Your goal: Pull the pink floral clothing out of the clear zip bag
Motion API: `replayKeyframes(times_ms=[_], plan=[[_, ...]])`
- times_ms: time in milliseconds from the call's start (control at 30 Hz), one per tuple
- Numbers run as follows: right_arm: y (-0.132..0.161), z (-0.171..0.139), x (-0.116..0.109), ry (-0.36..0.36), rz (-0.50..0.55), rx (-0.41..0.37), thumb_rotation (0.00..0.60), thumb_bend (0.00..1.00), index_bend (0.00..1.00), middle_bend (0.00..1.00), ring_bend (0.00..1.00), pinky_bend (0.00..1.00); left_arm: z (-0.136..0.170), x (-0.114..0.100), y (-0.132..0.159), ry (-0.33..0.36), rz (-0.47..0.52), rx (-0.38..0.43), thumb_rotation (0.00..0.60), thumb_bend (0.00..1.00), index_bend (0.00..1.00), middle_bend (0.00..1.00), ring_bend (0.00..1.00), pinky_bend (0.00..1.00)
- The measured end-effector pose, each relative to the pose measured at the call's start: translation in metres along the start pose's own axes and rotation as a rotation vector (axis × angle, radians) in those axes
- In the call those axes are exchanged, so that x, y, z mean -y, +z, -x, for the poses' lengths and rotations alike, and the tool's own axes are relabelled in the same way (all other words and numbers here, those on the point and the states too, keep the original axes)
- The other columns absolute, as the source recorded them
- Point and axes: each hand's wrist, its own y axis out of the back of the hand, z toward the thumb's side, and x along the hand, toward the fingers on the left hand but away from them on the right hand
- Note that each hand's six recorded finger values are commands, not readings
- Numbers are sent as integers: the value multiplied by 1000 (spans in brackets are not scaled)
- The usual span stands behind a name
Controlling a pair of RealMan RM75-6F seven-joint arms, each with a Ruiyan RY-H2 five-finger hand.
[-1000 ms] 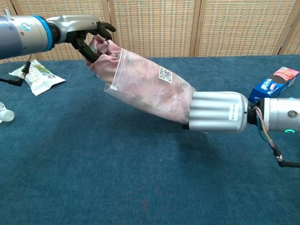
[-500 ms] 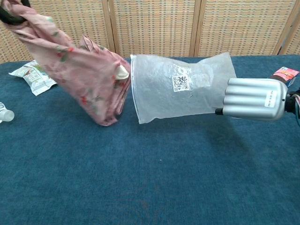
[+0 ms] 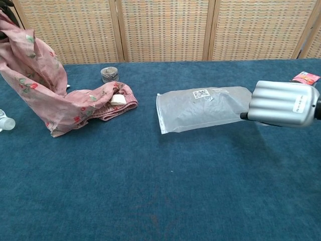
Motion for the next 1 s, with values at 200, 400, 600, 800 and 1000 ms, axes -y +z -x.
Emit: replayKeyframes(times_ms=[200, 400, 600, 800, 1000], plan=[[-8, -7, 3, 55, 60, 100, 600, 0, 0, 0, 0, 0, 7, -8, 3, 19, 2, 8, 600, 68, 0, 0, 0, 0], [-18, -27, -14, 77, 177, 188, 600, 0, 0, 0, 0, 0, 32, -20, 4, 35, -1, 8, 600, 68, 0, 0, 0, 0], [-46, -74, -26, 63, 334, 353, 600, 0, 0, 0, 0, 0, 75, -22, -10, 85, 18, -1, 600, 67, 0, 0, 0, 0], [-59, -124, -38, 18, 560, 552, 600, 0, 0, 0, 0, 0, 123, -13, -33, 163, 8, -25, 600, 67, 0, 0, 0, 0], [-53, -165, -46, -26, 768, 722, 600, 0, 0, 0, 0, 0, 180, 12, -48, 213, -12, -80, 600, 66, 0, 0, 0, 0]])
